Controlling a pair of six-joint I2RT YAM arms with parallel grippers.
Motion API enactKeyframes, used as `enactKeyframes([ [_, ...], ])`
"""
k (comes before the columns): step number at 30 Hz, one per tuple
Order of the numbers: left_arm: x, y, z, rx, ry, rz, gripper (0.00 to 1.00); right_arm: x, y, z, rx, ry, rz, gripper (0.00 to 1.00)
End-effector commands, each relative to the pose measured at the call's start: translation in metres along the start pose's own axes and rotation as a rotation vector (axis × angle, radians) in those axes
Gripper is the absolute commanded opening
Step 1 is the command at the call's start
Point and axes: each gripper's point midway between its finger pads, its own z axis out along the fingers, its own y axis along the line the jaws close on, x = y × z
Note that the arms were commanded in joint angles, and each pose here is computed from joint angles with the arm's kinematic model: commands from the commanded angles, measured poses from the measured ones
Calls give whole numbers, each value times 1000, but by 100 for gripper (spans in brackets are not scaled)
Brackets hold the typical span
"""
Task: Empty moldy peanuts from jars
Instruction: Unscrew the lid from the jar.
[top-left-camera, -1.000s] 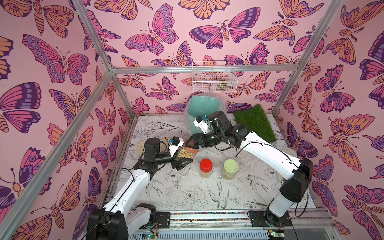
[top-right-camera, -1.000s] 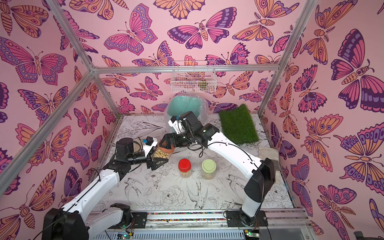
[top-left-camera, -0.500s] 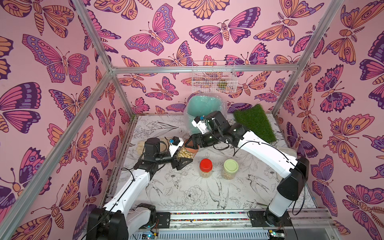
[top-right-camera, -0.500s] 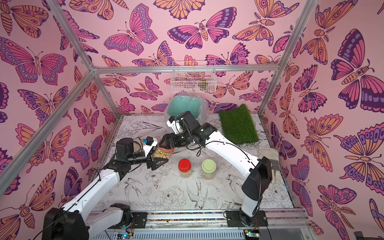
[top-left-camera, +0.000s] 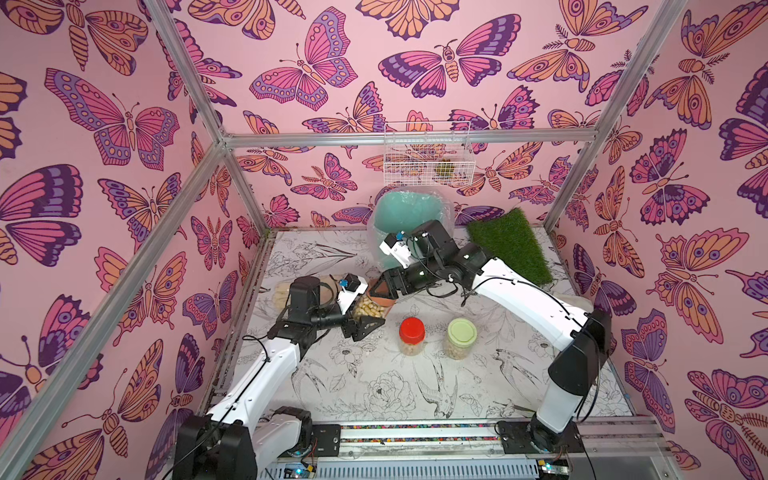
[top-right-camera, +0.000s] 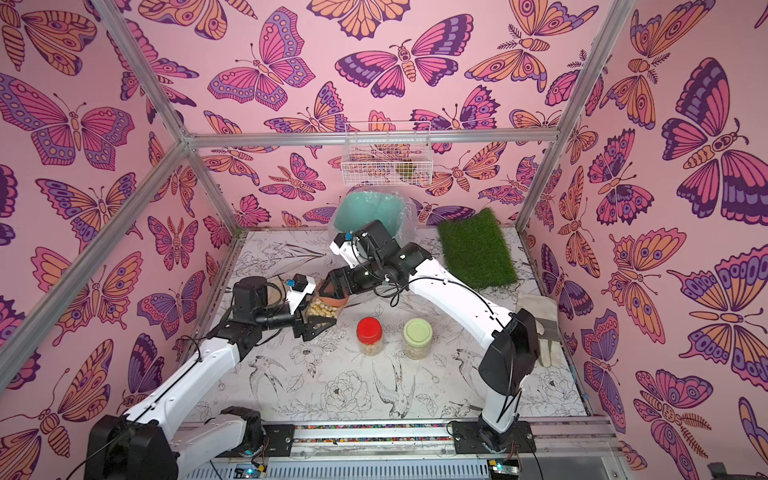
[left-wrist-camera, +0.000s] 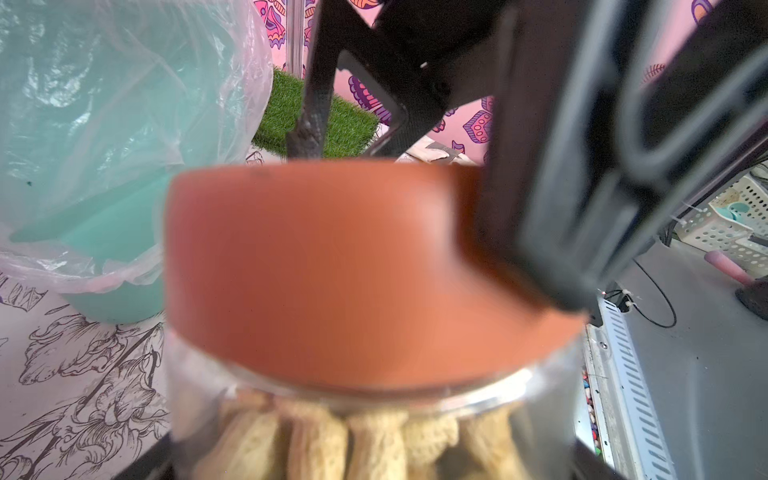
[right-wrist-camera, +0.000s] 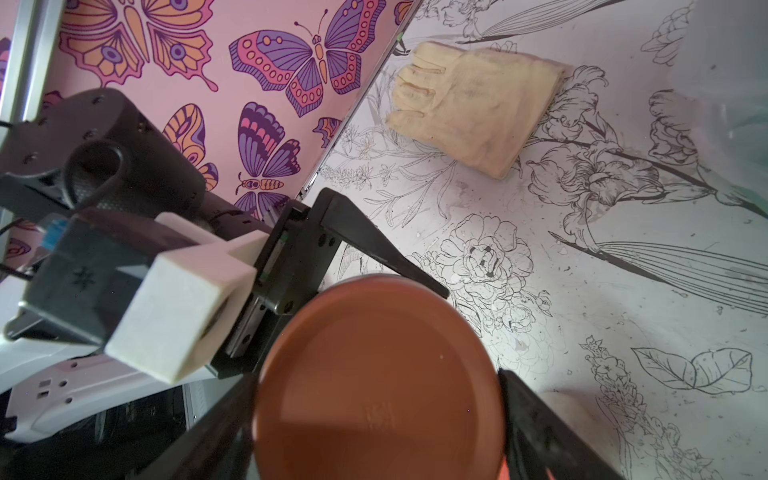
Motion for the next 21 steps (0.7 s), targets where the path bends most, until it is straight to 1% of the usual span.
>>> enactKeyframes([
  [1,-17,-8,-3,44,-57,62,0,2,6,-9,-102,18,-136,32],
  [5,-16,-8,-3,45,-56,60,0,2,11,-21,-125,-2,-297,28],
  [7,-15,-8,-2,47,-55,57,0,1,11,-24,-121,-9,-337,27],
  [9,-15,-8,-2,48,-55,58,0,-5,9,-28,-114,-24,-346,25],
  [11,-14,-7,-2,45,-54,56,0,-13,5,-32,-103,-49,-336,21],
  [14,-13,-7,-2,45,-52,54,0,-24,5,-41,-117,-104,-325,17],
  [18,-13,-7,-2,46,-50,54,0,-26,11,-48,-133,-152,-371,15],
  [21,-13,-6,-2,47,-51,53,0,-22,15,-51,-150,-165,-423,9],
])
